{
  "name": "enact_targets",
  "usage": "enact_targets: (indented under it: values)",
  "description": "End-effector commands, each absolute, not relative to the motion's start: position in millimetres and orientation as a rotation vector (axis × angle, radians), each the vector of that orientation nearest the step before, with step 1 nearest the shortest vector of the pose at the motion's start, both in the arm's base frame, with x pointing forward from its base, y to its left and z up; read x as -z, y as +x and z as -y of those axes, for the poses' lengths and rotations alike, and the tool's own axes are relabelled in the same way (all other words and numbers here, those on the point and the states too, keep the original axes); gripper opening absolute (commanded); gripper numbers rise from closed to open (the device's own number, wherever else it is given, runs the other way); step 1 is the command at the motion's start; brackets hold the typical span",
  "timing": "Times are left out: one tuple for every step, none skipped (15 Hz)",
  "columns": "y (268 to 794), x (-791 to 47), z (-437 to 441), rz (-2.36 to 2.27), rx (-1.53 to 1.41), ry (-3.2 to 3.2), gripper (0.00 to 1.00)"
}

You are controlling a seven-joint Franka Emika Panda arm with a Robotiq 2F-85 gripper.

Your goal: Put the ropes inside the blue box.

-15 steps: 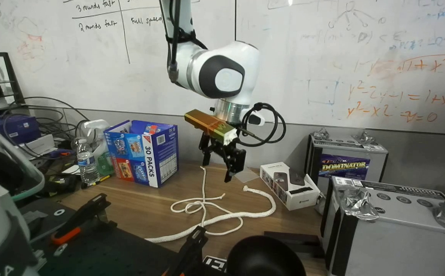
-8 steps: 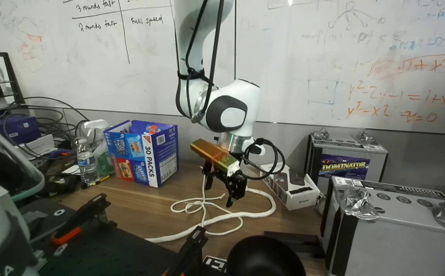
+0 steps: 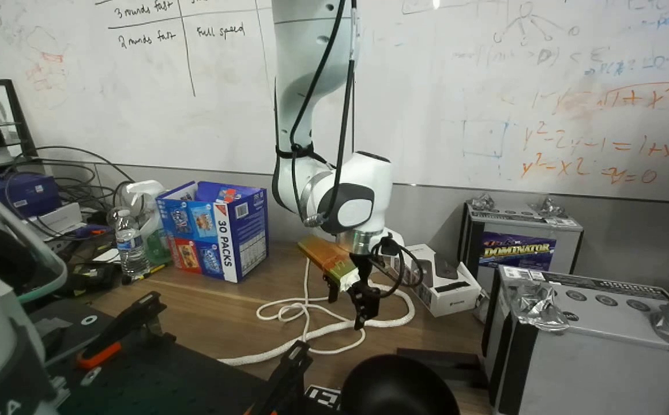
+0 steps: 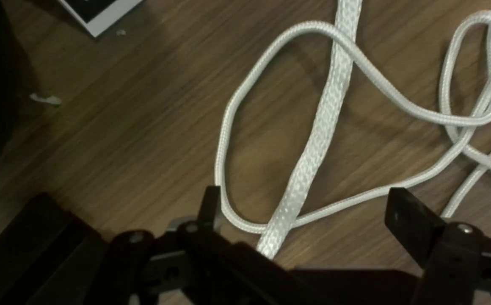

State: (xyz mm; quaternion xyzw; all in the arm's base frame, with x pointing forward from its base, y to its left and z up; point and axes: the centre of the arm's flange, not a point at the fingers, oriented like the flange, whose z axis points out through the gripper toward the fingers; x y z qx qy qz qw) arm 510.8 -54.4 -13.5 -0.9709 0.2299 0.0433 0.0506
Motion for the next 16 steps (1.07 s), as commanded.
enact_targets:
  values:
    - [527,27,54,-0.846,-0.114,-2.993,1.0]
    - [527,29,54,-0.877,-0.127,-2.999,1.0]
    - [528,31,53,-0.909,-0.136,-3.007,1.0]
    - [529,32,53,-0.934,-0.142,-3.012,1.0]
    - [529,34,53,-0.958,-0.145,-3.014,1.0]
    - [529,35,52,-0.973,-0.143,-3.014,1.0]
    - [528,38,52,-0.981,-0.139,-3.015,1.0]
    - [527,40,52,-0.987,-0.133,-3.017,1.0]
    - [527,42,51,-0.996,-0.133,-3.014,1.0]
    - [526,43,51,-1.002,-0.136,-3.012,1.0]
    - [526,45,52,-1.008,-0.137,-3.01,1.0]
    - [525,47,52,-1.014,-0.138,-3.01,1.0]
    - [524,48,53,-1.018,-0.139,-3.009,1.0]
    - [523,49,54,-1.024,-0.138,-3.008,1.0]
    - [523,50,54,-1.029,-0.136,-3.01,1.0]
    - [522,51,55,-1.027,-0.137,-3.02,1.0]
